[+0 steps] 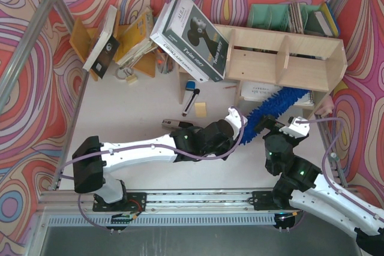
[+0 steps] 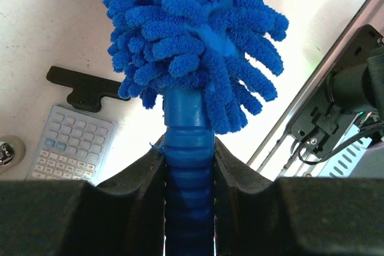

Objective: Dust the bookshelf with a duster

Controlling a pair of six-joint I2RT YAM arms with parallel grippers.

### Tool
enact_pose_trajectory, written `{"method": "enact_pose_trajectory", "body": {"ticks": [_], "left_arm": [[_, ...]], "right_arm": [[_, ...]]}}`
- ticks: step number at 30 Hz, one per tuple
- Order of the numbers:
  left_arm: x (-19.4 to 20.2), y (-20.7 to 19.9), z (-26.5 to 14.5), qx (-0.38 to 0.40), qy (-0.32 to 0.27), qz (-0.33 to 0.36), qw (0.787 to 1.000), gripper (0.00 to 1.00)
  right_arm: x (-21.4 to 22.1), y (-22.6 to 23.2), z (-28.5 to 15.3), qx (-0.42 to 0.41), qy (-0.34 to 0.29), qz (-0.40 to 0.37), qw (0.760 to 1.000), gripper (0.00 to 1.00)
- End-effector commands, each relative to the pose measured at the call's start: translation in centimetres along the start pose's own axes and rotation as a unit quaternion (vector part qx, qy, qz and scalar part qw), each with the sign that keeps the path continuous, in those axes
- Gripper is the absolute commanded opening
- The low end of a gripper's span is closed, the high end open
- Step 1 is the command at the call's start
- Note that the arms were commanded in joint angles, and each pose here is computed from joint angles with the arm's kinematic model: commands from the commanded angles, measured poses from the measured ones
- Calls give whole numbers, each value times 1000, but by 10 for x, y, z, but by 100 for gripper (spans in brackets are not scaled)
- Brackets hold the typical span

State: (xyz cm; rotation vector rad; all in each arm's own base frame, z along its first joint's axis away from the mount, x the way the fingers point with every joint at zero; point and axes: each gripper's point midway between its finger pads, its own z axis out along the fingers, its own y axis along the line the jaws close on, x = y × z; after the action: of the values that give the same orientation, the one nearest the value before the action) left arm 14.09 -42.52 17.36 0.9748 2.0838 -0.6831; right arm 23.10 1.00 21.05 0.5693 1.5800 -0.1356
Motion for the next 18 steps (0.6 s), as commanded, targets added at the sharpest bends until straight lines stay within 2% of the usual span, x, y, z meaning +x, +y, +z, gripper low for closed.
{"method": "enact_pose_trajectory", "body": {"ticks": [1, 6, 10, 13, 18], "left_arm": [[-5, -11, 4, 32, -13, 11, 999, 0], [26, -14, 19, 47, 45, 27, 998, 0], [38, -13, 27, 46, 67, 32, 996, 0], [32, -10, 25, 37, 55, 33, 997, 0], [4, -1, 7, 12, 0, 31, 999, 0]], "right_arm": [[1, -10, 0, 19, -4, -16, 1000, 99], [1, -10, 0, 19, -4, -16, 1000, 99], [1, -10, 0, 19, -4, -16, 1000, 99], [1, -11, 0, 20, -4, -16, 1000, 99], [1, -11, 0, 20, -4, -15, 1000, 99]]}}
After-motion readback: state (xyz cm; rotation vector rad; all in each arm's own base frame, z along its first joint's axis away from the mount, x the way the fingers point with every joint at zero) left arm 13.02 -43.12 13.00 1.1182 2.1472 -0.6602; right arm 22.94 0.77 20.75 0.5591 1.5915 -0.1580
